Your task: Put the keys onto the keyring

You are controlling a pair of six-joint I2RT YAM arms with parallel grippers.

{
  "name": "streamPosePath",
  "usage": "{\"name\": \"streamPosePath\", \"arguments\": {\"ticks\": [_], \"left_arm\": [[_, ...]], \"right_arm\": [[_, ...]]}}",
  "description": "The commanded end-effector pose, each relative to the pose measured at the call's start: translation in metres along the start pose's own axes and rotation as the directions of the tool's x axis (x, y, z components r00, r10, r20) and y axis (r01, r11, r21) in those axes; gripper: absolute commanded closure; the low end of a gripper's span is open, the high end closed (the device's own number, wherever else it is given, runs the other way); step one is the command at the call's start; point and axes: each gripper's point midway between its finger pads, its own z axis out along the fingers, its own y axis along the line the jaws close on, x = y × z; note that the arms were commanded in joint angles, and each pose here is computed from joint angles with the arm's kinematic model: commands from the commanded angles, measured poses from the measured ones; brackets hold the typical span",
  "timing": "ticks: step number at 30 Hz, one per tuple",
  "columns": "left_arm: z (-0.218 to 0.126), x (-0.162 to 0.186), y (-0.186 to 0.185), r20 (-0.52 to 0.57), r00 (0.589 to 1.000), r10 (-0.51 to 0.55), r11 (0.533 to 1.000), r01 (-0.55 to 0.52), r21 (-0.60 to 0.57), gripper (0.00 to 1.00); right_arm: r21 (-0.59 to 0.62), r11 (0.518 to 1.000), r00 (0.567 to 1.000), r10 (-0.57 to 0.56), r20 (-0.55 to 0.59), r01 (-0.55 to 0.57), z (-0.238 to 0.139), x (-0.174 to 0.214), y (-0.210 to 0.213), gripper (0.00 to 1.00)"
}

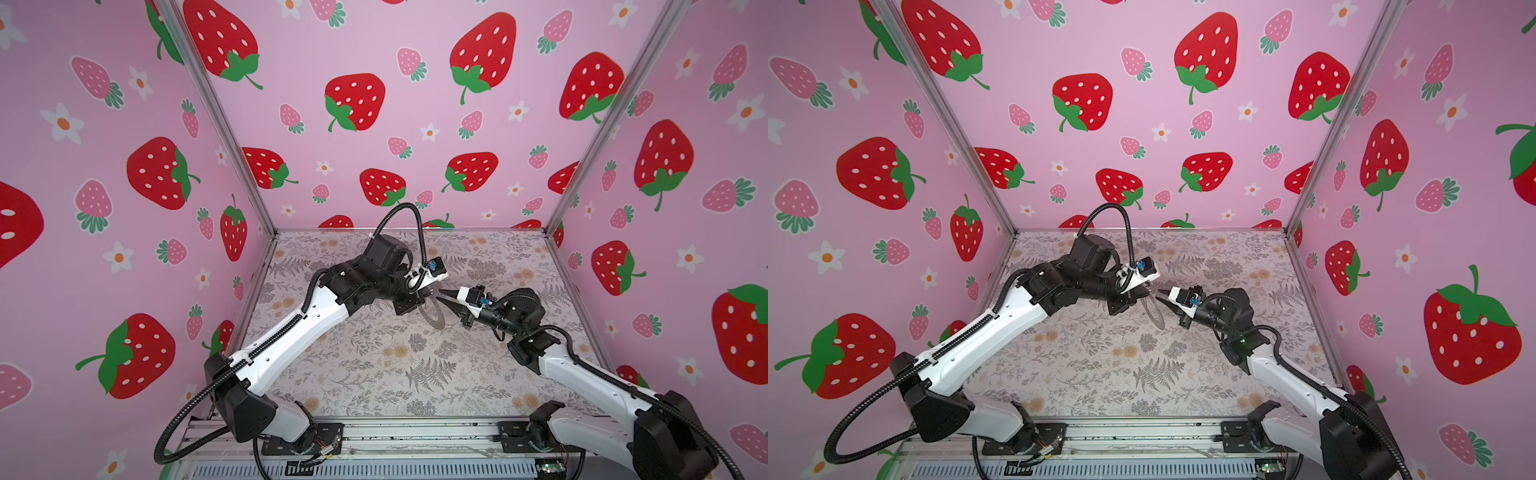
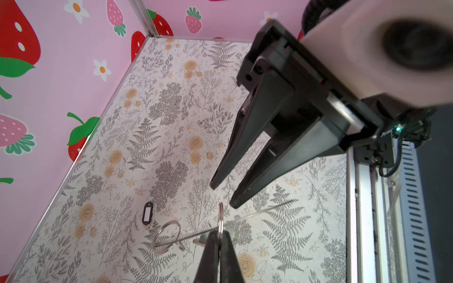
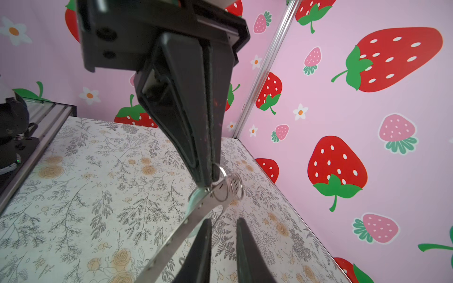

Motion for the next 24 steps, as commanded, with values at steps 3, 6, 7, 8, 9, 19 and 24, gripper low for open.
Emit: {"name": "streamPosePath", "arguments": {"ticks": [3, 6, 7, 8, 9, 19, 24], "left_arm": [[-0.01, -0.008, -0.002, -0.028, 0.998, 0.064, 0.998, -0.064, -0.006, 1.0], [-0.009, -0.011, -0.007, -0.029, 0.996, 0.084, 0.996, -0.084, 0.009, 1.0], [-0.008, -0.012, -0.007, -0.025, 0.996, 0.087, 0.996, -0.087, 0.01, 1.0], [-0.008, -0.013, -0.008, -0.02, 0.996, 0.089, 0.996, -0.088, 0.013, 1.0], [-0.007, -0.013, -0.009, -0.02, 0.996, 0.088, 0.996, -0.088, 0.017, 1.0], [-0.001, -0.016, -0.017, -0.019, 0.993, 0.119, 0.992, -0.118, 0.043, 1.0], [-0.001, -0.02, -0.019, -0.013, 0.991, 0.136, 0.99, -0.136, 0.048, 1.0]], "right_arm": [[-0.038, 0.998, 0.995, -0.052, 0.09, 0.056, 0.0, -0.027, 0.003, 0.8], [-0.031, 0.998, 0.995, -0.056, 0.088, 0.059, 0.0, -0.028, 0.001, 0.8], [-0.038, 0.998, 0.994, -0.055, 0.091, 0.058, 0.001, -0.029, 0.002, 0.8], [-0.048, 0.997, 0.994, -0.051, 0.096, 0.056, 0.001, -0.03, 0.003, 0.8], [-0.058, 0.997, 0.994, -0.047, 0.101, 0.053, 0.002, -0.031, 0.004, 0.8], [-0.05, 0.998, 0.994, -0.022, 0.107, 0.028, 0.004, -0.03, 0.003, 0.85], [-0.074, 0.997, 0.997, -0.009, 0.08, 0.015, 0.006, -0.022, 0.006, 0.92]]}}
